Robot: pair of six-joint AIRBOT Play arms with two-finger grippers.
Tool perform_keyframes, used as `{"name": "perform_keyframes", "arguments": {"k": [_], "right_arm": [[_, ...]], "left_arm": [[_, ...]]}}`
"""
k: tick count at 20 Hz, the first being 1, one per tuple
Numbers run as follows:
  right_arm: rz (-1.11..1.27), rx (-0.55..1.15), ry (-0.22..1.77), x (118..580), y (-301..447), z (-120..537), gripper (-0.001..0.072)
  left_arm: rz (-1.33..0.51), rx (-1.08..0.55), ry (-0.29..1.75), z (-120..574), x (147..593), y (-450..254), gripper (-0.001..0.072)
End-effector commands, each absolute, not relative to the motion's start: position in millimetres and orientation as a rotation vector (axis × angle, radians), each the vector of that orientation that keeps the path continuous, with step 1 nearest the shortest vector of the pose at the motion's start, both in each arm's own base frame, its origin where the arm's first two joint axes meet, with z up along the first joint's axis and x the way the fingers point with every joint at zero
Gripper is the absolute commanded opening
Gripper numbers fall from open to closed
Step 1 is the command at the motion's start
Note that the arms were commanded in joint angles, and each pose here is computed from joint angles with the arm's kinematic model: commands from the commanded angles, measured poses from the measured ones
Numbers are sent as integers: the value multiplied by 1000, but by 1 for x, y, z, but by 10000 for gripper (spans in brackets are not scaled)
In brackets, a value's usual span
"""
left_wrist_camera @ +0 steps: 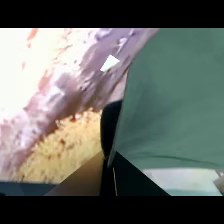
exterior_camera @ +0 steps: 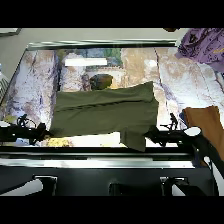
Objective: Fold the clothes and pants, and hang the long-sleeved shirts on hangers.
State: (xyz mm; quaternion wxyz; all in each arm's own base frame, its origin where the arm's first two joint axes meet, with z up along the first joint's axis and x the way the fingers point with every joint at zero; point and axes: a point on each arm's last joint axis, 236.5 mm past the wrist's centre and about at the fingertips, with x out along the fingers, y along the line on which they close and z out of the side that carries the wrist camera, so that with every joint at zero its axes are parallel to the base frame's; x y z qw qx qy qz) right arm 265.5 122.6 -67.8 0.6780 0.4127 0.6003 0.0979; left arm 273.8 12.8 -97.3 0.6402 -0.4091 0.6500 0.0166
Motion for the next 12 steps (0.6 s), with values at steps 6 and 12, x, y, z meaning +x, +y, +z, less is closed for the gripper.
{"name": "perform_keyframes", "arguments": {"k": [6, 12], "right_arm": [[201, 741, 1380, 200, 109, -17, 25], [270, 606, 1266, 230, 100, 11, 25]], "left_arm": [[248, -713, 1366, -14, 240, 49, 11], [206, -701, 1179, 1, 278, 54, 11]]}}
